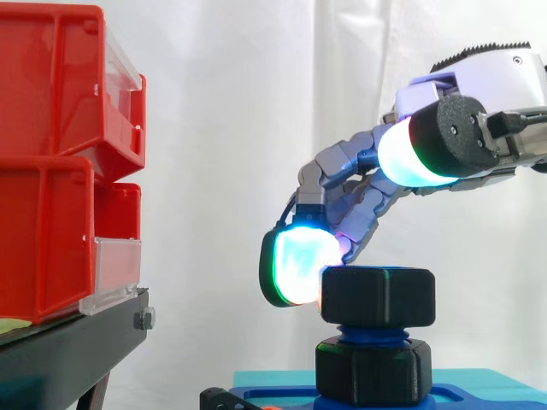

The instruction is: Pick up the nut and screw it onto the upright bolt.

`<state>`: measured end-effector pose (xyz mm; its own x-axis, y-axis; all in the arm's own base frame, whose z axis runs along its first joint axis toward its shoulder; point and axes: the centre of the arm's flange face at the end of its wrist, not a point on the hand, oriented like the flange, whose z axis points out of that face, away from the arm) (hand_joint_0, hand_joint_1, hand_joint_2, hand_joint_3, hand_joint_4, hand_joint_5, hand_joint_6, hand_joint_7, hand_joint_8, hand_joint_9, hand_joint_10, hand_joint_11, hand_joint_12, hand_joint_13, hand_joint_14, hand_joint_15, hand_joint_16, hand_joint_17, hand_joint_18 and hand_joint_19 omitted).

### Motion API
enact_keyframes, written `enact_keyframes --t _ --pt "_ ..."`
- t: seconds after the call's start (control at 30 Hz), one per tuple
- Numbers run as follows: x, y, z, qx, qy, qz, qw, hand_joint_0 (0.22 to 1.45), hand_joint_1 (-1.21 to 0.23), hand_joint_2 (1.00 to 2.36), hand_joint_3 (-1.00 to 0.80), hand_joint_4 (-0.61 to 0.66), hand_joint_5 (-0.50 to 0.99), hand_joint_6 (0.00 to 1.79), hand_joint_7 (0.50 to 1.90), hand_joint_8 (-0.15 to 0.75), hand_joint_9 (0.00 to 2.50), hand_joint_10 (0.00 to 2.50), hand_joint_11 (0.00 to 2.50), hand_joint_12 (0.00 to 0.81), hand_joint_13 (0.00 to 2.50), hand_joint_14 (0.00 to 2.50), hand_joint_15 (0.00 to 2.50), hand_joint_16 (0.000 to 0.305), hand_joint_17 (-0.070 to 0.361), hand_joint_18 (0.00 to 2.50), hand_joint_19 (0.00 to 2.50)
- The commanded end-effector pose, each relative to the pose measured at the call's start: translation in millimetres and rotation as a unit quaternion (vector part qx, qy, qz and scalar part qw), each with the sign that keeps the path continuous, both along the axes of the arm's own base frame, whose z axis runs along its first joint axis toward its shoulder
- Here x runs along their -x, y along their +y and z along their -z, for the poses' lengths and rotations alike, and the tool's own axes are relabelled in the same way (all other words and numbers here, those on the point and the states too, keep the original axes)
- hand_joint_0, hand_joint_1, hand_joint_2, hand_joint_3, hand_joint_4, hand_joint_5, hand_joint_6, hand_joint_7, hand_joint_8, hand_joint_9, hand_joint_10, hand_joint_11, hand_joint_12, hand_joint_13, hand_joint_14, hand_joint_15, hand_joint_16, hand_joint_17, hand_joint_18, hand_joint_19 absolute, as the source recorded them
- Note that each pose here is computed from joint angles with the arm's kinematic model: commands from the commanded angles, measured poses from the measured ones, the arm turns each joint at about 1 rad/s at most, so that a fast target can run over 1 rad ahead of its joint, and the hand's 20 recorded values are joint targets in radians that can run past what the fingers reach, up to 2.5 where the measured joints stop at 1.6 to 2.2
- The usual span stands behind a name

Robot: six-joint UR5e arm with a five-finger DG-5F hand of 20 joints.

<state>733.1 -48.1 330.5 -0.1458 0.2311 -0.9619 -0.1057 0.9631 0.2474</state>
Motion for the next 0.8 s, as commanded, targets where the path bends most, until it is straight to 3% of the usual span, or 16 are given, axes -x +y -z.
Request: enact_keyframes --t 0.0,0.2,0.5,0.6,0.77 --pt "3.5 -11.5 1.8 0.000 0.010 -0.002 0.9999 0.53 -0.17 1.00 -0.50 0.29 -0.05 0.50 1.11 0.262 0.71 0.00 0.00 0.303 0.36 0.00 0.00 0.028 0.064 0.00 0.00" --pt "4.7 -18.1 2.0 -0.001 0.012 -0.002 0.9999 0.53 -0.18 1.00 -0.50 0.28 -0.05 0.50 1.17 0.263 0.71 0.00 0.00 0.300 0.37 0.00 0.00 0.028 0.062 0.00 0.00" --pt "4.3 -20.1 1.5 -0.001 0.009 -0.002 1.0000 0.53 -0.19 1.00 -0.50 0.27 -0.03 0.50 1.34 0.270 0.75 0.00 0.00 0.296 0.40 0.00 0.00 0.026 0.059 0.00 0.00" --pt "4.3 -22.3 1.4 -0.002 0.008 0.000 1.0000 0.53 -0.19 1.00 -0.50 0.26 -0.03 0.50 1.34 0.269 0.75 0.00 0.00 0.295 0.40 0.00 0.00 0.026 0.059 0.00 0.00" --pt "3.9 -23.3 -0.8 -0.004 0.006 -0.005 1.0000 0.53 -0.19 1.00 -0.50 0.28 -0.06 0.50 1.16 0.267 0.75 0.00 0.00 0.295 0.40 0.00 0.00 0.026 0.059 0.00 0.00"
